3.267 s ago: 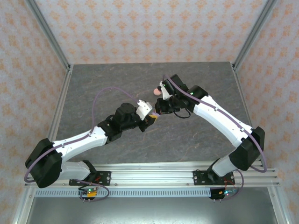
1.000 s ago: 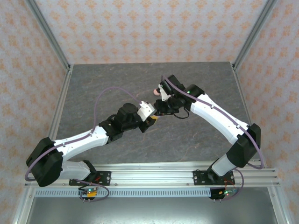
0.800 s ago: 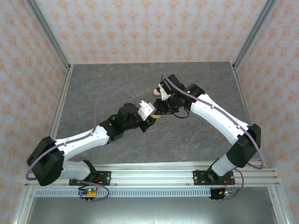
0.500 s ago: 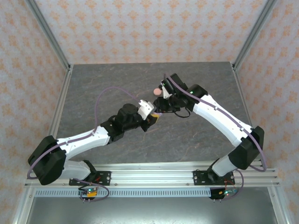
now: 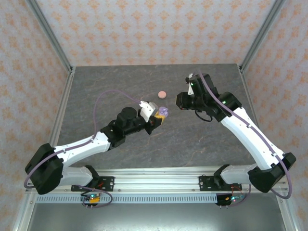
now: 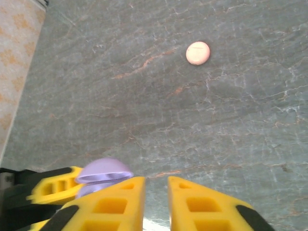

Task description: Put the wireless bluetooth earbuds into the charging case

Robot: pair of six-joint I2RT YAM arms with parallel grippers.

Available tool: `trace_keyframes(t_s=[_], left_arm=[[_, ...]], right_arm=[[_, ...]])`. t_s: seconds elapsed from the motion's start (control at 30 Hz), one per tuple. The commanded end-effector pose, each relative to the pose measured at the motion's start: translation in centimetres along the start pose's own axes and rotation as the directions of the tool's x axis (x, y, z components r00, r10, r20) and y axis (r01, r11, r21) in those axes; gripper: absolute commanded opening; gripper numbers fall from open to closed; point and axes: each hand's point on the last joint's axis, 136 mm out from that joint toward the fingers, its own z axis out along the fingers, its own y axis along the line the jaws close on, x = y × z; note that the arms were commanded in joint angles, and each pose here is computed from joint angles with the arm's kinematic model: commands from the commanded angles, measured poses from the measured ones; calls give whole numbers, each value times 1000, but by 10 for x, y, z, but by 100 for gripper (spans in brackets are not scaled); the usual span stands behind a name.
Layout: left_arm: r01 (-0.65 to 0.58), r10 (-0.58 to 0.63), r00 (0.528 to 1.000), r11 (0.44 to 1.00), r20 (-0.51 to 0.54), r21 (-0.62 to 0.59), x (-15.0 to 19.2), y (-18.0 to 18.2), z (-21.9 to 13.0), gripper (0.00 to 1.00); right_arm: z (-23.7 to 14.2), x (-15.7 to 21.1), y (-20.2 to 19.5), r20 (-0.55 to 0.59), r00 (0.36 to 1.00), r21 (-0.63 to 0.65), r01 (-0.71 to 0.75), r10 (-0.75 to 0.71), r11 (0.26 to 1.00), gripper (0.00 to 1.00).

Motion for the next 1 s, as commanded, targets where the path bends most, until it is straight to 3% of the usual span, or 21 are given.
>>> trace_keyframes(t_s=[0.0,0.2,0.97], left_arm=[[-6,-1,995,997,96,73,-32,-18,-10,11],[-10,-2,994,993,110,114,-43,-27,-14,11],[4,-11,994,998,107,61,-52,-18,-14,11]], right_arm=[[5,14,2,-59,998,-43,30,-33,999,13],[7,22,22,-102,992,-160,52,-69,986,7],[13,41,44,-191,974,-269,65,-120,961,9]])
